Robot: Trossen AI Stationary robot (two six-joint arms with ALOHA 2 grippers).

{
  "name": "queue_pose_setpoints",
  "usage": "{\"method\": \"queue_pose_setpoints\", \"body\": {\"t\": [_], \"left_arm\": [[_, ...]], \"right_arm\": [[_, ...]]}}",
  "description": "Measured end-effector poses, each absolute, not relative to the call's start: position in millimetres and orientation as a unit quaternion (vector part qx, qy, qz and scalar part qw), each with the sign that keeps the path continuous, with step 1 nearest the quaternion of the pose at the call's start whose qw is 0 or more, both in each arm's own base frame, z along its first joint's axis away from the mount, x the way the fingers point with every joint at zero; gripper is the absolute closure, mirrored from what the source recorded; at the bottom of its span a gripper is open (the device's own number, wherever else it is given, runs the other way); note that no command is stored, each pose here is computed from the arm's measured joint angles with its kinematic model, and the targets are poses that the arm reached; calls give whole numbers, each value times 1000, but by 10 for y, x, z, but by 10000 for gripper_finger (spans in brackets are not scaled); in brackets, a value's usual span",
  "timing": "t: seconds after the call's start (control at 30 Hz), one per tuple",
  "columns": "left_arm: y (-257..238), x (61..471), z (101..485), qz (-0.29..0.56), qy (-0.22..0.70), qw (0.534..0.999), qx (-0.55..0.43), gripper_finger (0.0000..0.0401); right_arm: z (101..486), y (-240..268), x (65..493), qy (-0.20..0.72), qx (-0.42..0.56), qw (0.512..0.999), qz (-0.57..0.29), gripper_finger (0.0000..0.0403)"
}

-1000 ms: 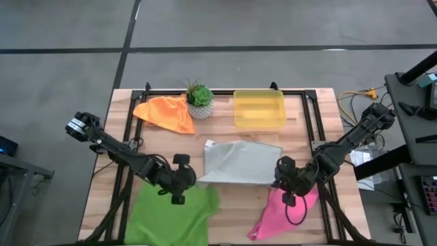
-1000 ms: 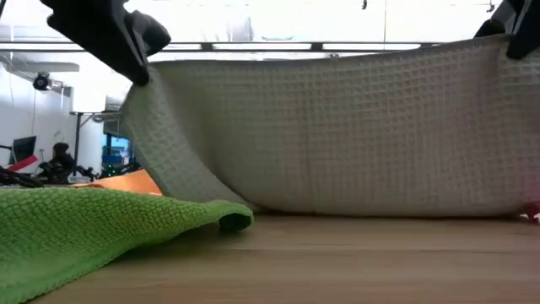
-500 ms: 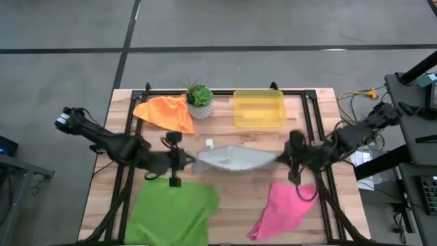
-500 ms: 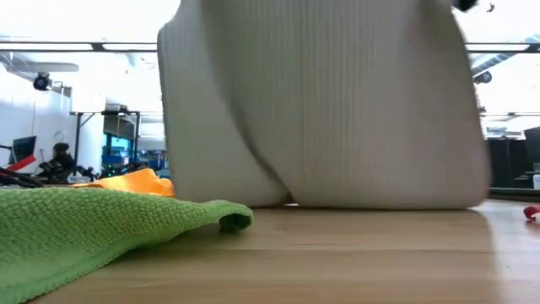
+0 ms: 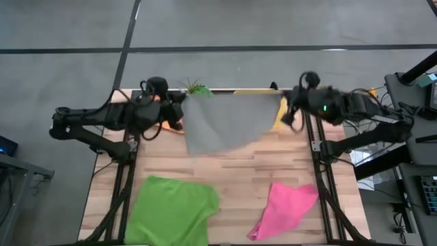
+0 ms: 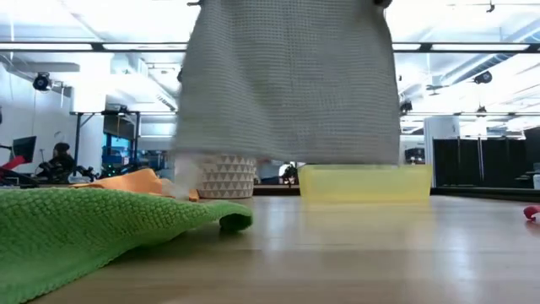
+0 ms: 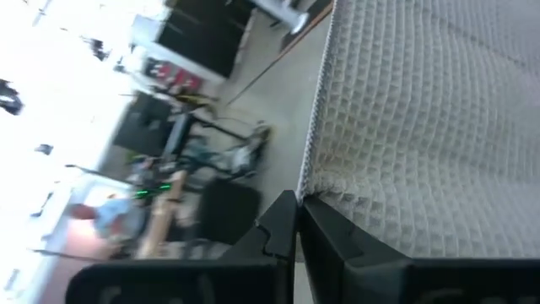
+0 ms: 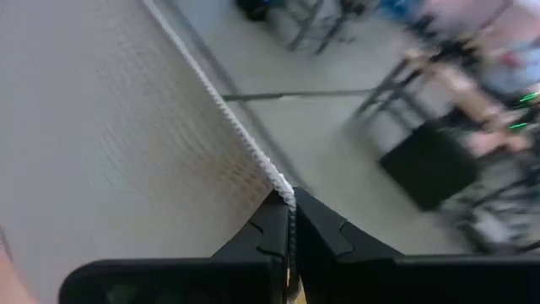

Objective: Fold microfiber towels
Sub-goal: Fold the gray microfiber cloth

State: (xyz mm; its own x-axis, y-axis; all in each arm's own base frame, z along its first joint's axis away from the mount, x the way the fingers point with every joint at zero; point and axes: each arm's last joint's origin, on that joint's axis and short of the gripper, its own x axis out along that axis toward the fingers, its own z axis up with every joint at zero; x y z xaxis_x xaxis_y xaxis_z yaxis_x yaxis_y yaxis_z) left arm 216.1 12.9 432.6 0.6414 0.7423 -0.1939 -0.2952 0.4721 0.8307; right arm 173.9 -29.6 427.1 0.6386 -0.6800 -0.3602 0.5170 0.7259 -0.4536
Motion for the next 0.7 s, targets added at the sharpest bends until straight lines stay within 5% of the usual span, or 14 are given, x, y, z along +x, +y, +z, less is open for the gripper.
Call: {"method": "queue_pose_setpoints", "body": {"t": [0.3, 0.7], "left_arm": [[360, 2296, 4450, 403, 295, 727, 471, 401], [-105, 2631, 3434, 317, 338, 794, 394, 401]], "right_arm": [[4272, -540, 1841, 246, -187, 878, -366, 394], [3223, -39, 1879, 351, -77, 893, -271, 394]]}}
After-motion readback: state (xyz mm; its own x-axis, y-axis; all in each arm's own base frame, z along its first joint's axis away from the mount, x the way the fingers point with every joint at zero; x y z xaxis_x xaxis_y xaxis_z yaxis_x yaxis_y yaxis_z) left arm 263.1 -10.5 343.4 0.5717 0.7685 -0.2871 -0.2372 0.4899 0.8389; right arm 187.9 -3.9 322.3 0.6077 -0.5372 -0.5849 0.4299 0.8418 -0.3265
